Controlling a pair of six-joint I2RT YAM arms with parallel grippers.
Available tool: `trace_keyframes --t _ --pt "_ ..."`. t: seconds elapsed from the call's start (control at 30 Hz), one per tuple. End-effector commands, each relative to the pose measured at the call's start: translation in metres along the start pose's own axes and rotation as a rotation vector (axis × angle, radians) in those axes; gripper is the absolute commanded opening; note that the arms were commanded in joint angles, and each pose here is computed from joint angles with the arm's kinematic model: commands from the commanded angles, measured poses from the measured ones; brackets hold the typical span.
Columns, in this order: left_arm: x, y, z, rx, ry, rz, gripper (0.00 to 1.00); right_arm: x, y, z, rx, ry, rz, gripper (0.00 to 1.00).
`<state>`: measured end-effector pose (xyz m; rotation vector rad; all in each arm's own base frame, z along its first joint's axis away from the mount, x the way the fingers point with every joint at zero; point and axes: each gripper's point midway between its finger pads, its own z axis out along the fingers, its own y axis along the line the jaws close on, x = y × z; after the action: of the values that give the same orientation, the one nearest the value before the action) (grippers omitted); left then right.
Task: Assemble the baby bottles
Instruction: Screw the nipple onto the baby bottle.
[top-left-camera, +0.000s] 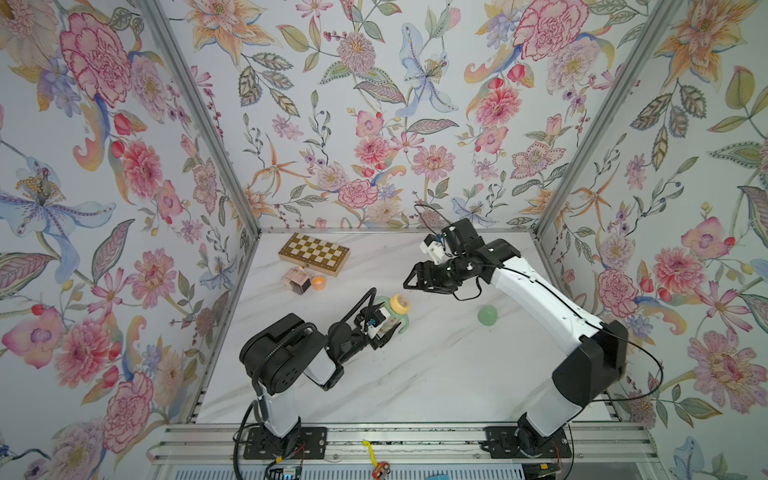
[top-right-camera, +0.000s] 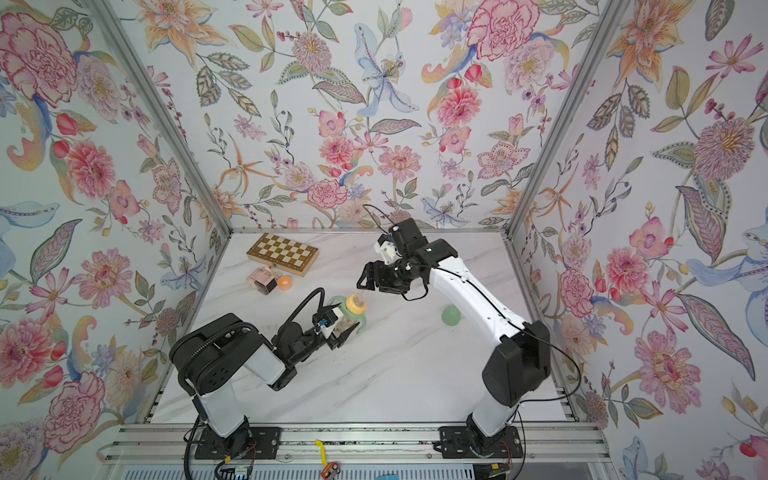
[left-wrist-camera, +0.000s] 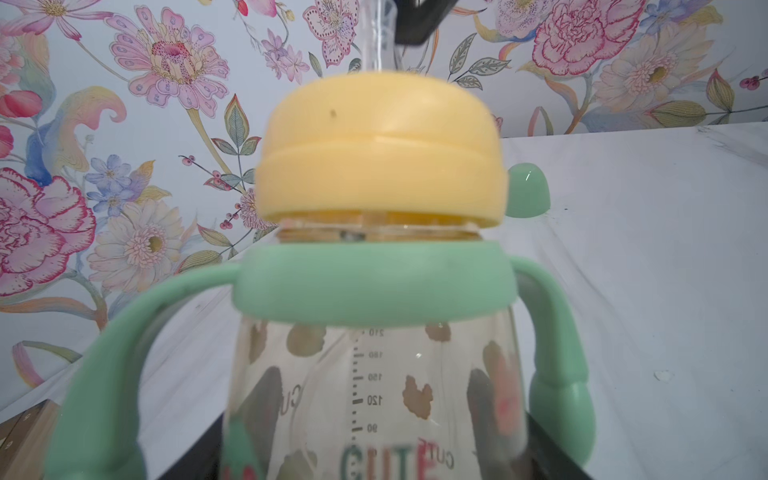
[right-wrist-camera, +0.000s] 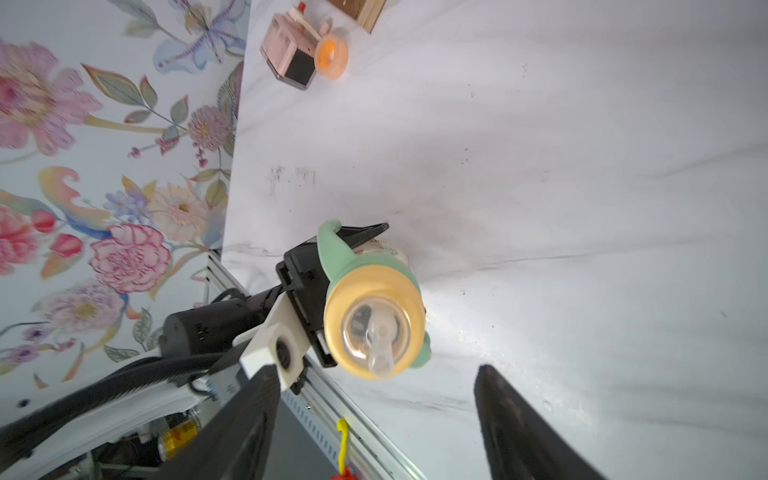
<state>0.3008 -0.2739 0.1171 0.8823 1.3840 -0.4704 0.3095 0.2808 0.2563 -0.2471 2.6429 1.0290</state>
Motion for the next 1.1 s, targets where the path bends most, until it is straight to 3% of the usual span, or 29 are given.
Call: trace_keyframes --t 0.0,0.07,0.13,0.23,0.3,0.37,0.57,0.77,1.07 --pt "-0.065 0.004 -0.01 -0.016 -0.267 0.057 0.0 -0.01 0.029 -0.043 -0.142 -0.141 0.119 0.83" --pt "-0.07 -0.001 -0.013 0.021 -0.285 0.044 0.0 -0.013 0.019 -0.056 -0.139 -0.174 0.068 0.84" --pt "-0.08 -0.011 -0.016 0.091 -0.317 0.015 0.0 -0.011 0.018 -0.063 -0.156 -0.175 -0.152 0.84" --pt "-0.095 -0.04 -0.019 0.309 -0.372 -0.06 0.0 0.044 0.019 -0.059 -0.152 -0.068 -0.866 0.8" --pt "-0.1 -0.055 -0.019 0.431 -0.382 -0.114 0.0 0.089 -0.008 -0.048 -0.131 -0.056 -1.361 0.9" --pt "-0.1 -0.062 -0.019 0.476 -0.378 -0.137 0.0 0.089 -0.026 -0.04 -0.045 -0.078 -1.545 0.92" --pt "-0.1 -0.069 -0.02 0.525 -0.373 -0.155 0.0 0.094 -0.02 -0.024 -0.107 -0.016 -1.699 0.89" --pt "-0.095 -0.072 -0.02 0.532 -0.361 -0.156 0.0 0.104 -0.015 0.0 -0.175 0.077 -1.73 0.87" --pt "-0.091 -0.075 -0.021 0.536 -0.354 -0.149 0.0 0.1 -0.005 0.008 -0.223 0.085 -1.722 0.83"
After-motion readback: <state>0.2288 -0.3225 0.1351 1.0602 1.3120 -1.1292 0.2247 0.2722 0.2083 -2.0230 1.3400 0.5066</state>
